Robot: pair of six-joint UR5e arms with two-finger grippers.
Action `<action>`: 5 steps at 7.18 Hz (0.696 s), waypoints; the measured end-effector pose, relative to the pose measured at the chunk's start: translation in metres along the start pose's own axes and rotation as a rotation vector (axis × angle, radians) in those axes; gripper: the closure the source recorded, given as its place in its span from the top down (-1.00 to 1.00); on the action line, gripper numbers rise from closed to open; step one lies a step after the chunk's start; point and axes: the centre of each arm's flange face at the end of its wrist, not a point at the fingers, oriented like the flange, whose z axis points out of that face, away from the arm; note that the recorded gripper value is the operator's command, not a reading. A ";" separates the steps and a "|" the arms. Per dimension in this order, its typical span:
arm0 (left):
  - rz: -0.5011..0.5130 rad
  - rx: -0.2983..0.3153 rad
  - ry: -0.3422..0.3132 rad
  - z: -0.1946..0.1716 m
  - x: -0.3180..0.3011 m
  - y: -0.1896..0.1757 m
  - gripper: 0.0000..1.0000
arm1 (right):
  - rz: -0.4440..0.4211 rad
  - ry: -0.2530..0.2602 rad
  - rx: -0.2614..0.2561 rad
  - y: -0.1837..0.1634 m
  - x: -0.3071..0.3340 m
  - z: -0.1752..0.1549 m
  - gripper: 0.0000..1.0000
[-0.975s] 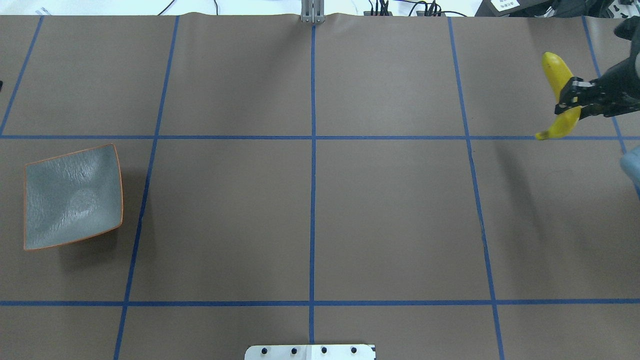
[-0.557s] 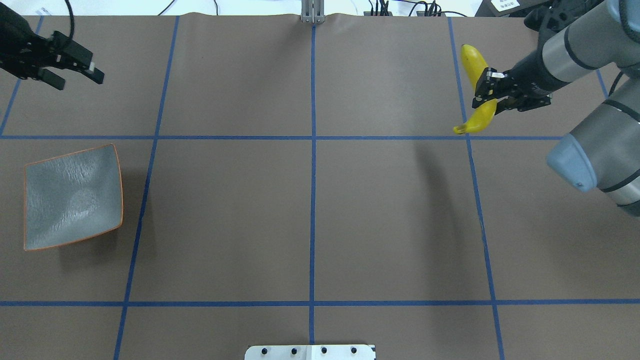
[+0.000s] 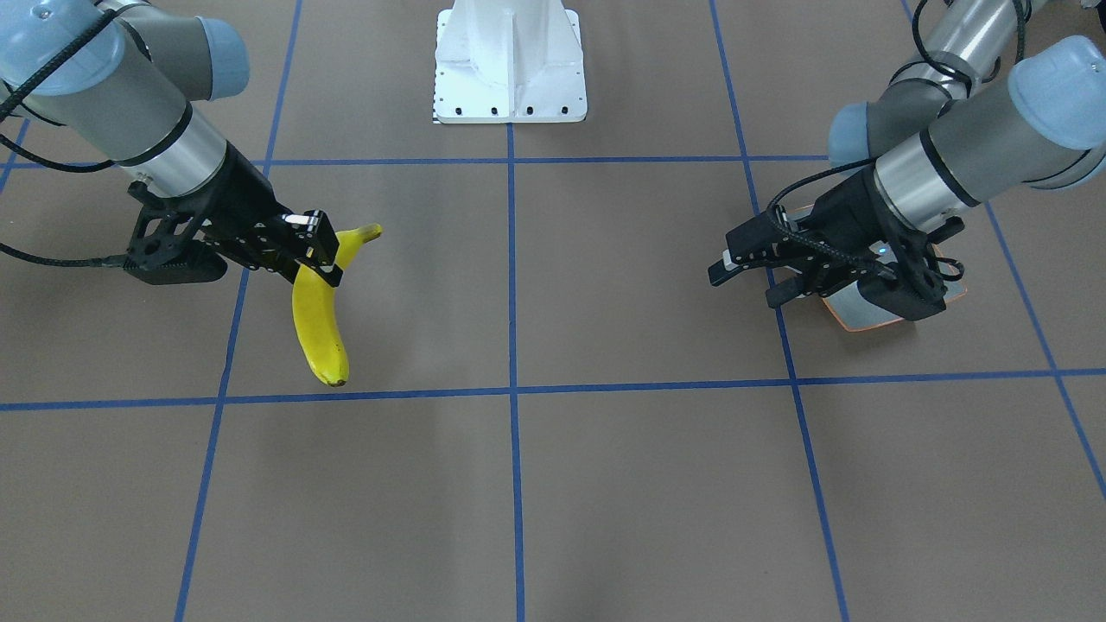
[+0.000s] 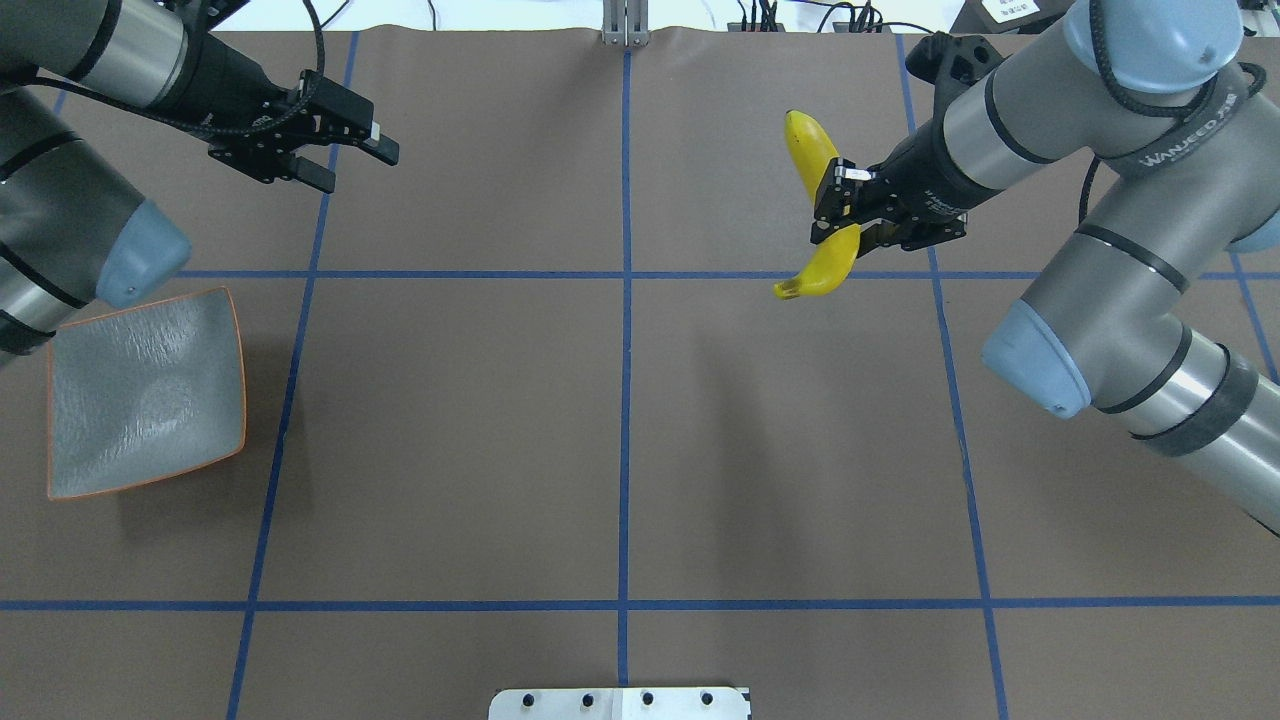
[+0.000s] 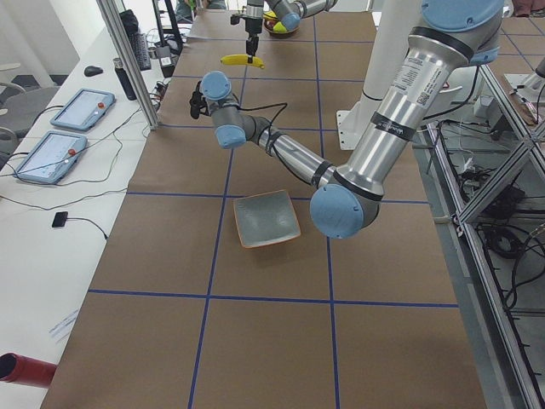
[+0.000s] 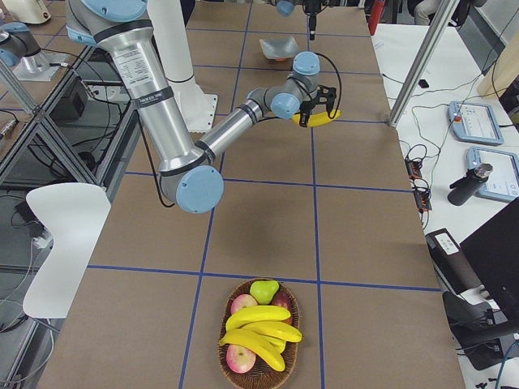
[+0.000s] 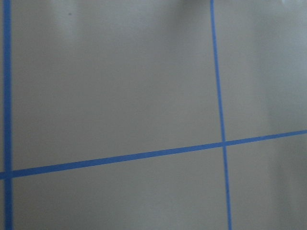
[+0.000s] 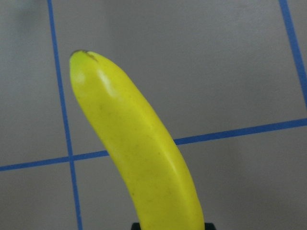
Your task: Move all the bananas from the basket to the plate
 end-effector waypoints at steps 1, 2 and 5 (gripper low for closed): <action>-0.038 -0.006 0.035 0.006 0.017 0.003 1.00 | -0.008 -0.023 -0.018 0.015 -0.019 0.002 -1.00; -0.069 -0.011 0.070 0.015 0.036 0.009 1.00 | -0.019 -0.051 -0.035 0.030 -0.038 0.005 -1.00; -0.186 0.043 0.254 0.073 0.081 0.062 1.00 | -0.020 -0.178 -0.046 0.068 -0.073 0.020 -1.00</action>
